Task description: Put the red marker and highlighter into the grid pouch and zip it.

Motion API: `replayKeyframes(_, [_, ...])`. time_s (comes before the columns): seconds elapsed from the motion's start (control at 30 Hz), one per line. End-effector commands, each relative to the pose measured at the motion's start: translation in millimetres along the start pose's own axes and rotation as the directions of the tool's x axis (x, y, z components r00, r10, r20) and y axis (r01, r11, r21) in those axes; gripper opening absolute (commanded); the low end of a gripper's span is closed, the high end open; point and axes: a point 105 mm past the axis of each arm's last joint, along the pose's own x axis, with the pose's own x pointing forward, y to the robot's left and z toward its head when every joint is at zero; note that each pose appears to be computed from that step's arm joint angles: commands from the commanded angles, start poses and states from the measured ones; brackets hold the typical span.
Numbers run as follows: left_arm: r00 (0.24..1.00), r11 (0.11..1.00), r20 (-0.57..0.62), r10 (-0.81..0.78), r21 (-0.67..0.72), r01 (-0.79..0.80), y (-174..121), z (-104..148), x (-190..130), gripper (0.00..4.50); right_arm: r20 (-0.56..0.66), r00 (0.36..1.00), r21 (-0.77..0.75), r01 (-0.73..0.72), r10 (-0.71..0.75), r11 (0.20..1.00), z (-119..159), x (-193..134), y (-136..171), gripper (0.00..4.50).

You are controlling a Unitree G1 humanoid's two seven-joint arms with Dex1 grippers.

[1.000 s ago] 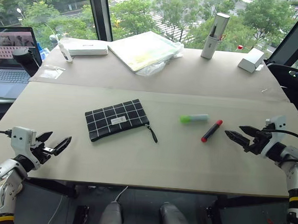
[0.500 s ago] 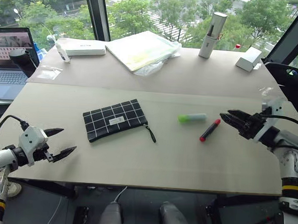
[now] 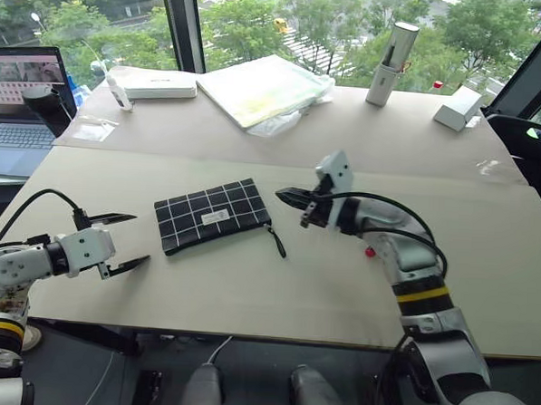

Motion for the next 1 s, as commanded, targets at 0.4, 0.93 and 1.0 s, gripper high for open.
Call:
replayKeyframes(0.4, [0.998,0.999,0.031,-0.046,0.03,0.045,-13,4,19,4.5,-0.187,0.982,-0.279,-0.014,-0.04,0.96,-34,48,21,0.05])
replayKeyframes(0.93, [0.987,0.988,0.069,-0.144,0.07,0.139,-24,12,33,4.5,-0.258,0.966,-0.53,-0.164,0.026,0.832,-46,48,32,0.05])
replayKeyframes(1.0, [0.984,0.985,0.083,-0.158,0.082,0.151,-24,15,38,4.5,-0.258,0.966,-0.533,-0.164,0.025,0.83,-45,48,32,0.05])
